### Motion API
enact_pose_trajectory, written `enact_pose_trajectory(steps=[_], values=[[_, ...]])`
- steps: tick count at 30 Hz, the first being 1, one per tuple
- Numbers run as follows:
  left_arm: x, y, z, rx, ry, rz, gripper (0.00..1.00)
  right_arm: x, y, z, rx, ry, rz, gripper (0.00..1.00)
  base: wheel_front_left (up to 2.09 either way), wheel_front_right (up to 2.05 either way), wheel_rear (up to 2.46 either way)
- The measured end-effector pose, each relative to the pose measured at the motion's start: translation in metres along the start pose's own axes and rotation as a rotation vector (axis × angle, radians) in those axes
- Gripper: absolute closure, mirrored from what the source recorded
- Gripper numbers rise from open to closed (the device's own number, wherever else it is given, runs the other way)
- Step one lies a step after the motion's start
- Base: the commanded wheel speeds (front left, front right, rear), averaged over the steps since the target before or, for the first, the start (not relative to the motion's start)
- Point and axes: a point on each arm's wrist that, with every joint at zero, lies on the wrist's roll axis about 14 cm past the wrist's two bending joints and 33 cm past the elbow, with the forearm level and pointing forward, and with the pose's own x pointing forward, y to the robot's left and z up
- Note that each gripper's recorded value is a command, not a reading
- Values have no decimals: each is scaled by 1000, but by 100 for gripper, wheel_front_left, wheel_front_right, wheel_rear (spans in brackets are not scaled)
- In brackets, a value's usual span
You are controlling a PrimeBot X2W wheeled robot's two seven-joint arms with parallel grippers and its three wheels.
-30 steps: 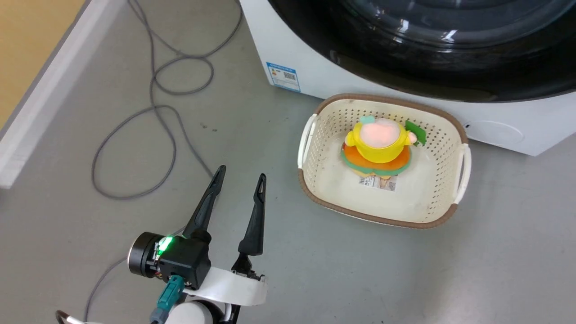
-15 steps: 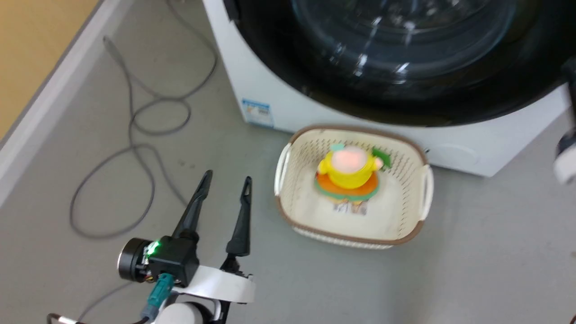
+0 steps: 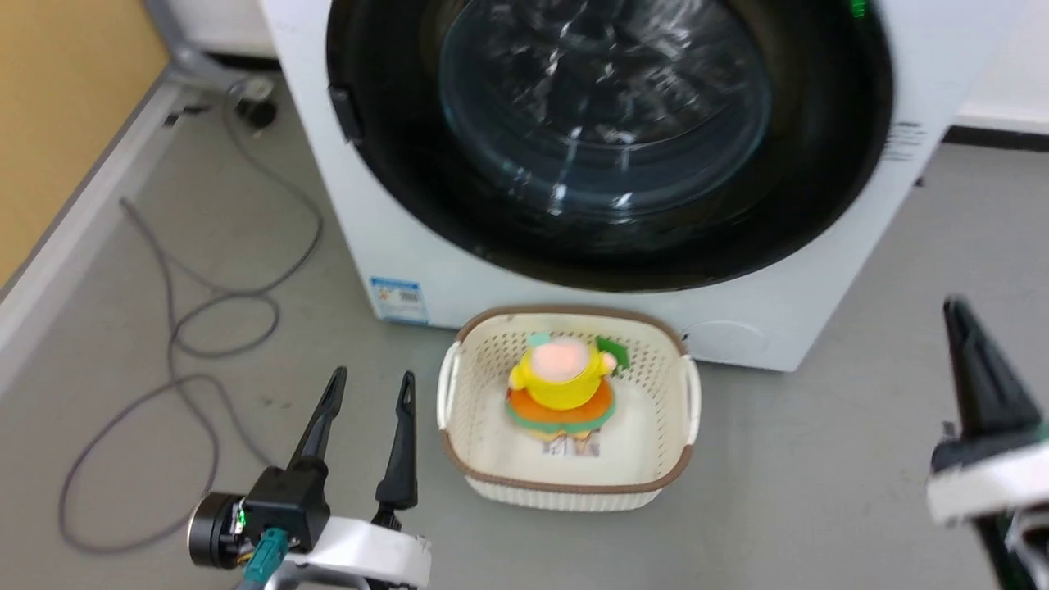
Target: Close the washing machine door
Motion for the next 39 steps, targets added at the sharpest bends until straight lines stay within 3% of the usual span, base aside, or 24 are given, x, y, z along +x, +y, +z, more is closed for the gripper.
enact_pose_trajectory(steps=[3, 10, 11, 12, 28, 29, 39], values=[[-3, -7, -1, -5, 4, -20, 0, -32, 1, 6, -8, -34, -66, 100, 0, 0, 0], [-9, -15, -5, -12, 20, -46, 0, -65, 8, -3, 15, -22, -142, 100, 0, 0, 0], [-11, -15, -7, -13, 25, -48, 0, -68, 9, -6, 27, -14, -150, 76, 0, 0, 0], [-12, -16, -8, -13, 29, -50, 0, -71, 10, -9, 37, -9, -160, 0, 0, 0, 0], [-18, -13, -8, 8, 32, -33, 0, -76, 17, -12, -22, 7, -155, 0, 0, 0, 0], [-18, -14, -9, 8, 33, -33, 100, -76, 17, -12, -22, 7, -155, 100, 0, 0, 0], [-17, -13, -9, 8, 41, -31, 100, -77, 18, -13, -27, 18, -154, 100, 0, 0, 0]])
